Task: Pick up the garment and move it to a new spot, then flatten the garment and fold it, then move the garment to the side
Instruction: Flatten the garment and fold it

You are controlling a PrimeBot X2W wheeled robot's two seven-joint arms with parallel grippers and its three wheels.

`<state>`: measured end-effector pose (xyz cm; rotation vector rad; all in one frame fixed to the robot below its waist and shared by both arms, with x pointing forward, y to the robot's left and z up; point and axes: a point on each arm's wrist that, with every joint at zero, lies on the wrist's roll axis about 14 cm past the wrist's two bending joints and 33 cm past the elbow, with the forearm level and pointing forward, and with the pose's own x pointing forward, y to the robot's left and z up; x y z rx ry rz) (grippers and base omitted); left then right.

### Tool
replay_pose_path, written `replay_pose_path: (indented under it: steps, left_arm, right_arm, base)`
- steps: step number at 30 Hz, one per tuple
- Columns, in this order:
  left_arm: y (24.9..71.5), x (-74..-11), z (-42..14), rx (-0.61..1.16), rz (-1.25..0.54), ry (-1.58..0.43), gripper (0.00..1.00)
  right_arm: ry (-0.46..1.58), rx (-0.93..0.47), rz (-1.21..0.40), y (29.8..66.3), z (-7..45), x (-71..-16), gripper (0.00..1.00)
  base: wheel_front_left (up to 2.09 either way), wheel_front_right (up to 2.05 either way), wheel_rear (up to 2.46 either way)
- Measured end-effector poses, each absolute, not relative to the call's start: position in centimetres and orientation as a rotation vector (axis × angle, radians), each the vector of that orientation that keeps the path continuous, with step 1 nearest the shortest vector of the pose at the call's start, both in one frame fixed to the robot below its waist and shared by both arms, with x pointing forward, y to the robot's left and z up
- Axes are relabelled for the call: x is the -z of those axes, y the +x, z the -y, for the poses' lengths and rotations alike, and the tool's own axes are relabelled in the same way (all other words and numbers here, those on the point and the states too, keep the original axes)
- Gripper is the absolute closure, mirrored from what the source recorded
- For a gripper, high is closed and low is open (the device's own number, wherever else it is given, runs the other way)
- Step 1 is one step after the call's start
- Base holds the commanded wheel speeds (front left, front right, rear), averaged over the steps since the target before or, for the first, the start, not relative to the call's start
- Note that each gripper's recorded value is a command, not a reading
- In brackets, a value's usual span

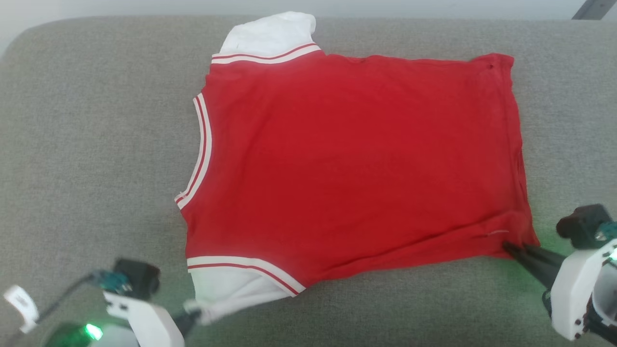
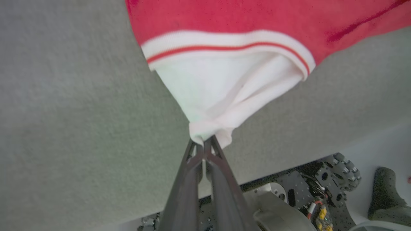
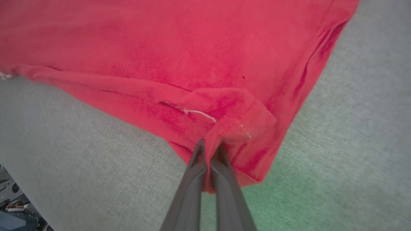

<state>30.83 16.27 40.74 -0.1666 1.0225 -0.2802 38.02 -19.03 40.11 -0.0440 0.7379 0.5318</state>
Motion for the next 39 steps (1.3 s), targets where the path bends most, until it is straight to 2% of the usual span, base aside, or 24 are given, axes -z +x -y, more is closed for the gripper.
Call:
replay_pose_path:
  steps: [10,18,25,36,37,38,39]
  left_arm:
    - [39.2,-48.2,-18.3,0.299,-0.710,0.041,1.00]
    - [47.2,-51.4,-17.9,0.363,-0.590,0.144,1.00]
    - [52.5,-48.5,-17.3,0.383,-0.645,0.153,1.00]
    - [54.2,-39.9,-17.0,0.371,-0.896,0.111,1.00]
    - [54.2,-39.7,-16.9,0.371,-0.904,0.098,0.85]
    - [54.3,-39.6,-17.0,0.366,-0.910,0.085,0.75]
    - [54.4,-39.6,-17.1,0.358,-0.913,0.076,0.57]
  right_arm:
    - [-0.003,-0.438,-0.577,40.5,20.0,-43.7,1.00]
    - [-0.038,-0.372,-0.498,44.9,20.6,-45.2,1.00]
    - [-0.054,-0.357,-0.539,47.7,20.2,-43.5,1.00]
    - [-0.042,-0.370,-0.677,49.5,19.1,-39.2,1.00]
    - [-0.044,-0.369,-0.678,49.7,19.1,-39.2,0.99]
    - [-0.045,-0.372,-0.677,49.9,19.0,-39.3,0.73]
    - [-0.041,-0.373,-0.679,49.9,18.9,-39.3,0.54]
  base:
    - [0.00,0.00,0.00]
    - [0.00,0.00,0.00]
    - [0.00,0.00,0.00]
    - [0.00,0.00,0.00]
    - [0.00,0.00,0.00]
    - [0.00,0.00,0.00]
    - [0.00,0.00,0.00]
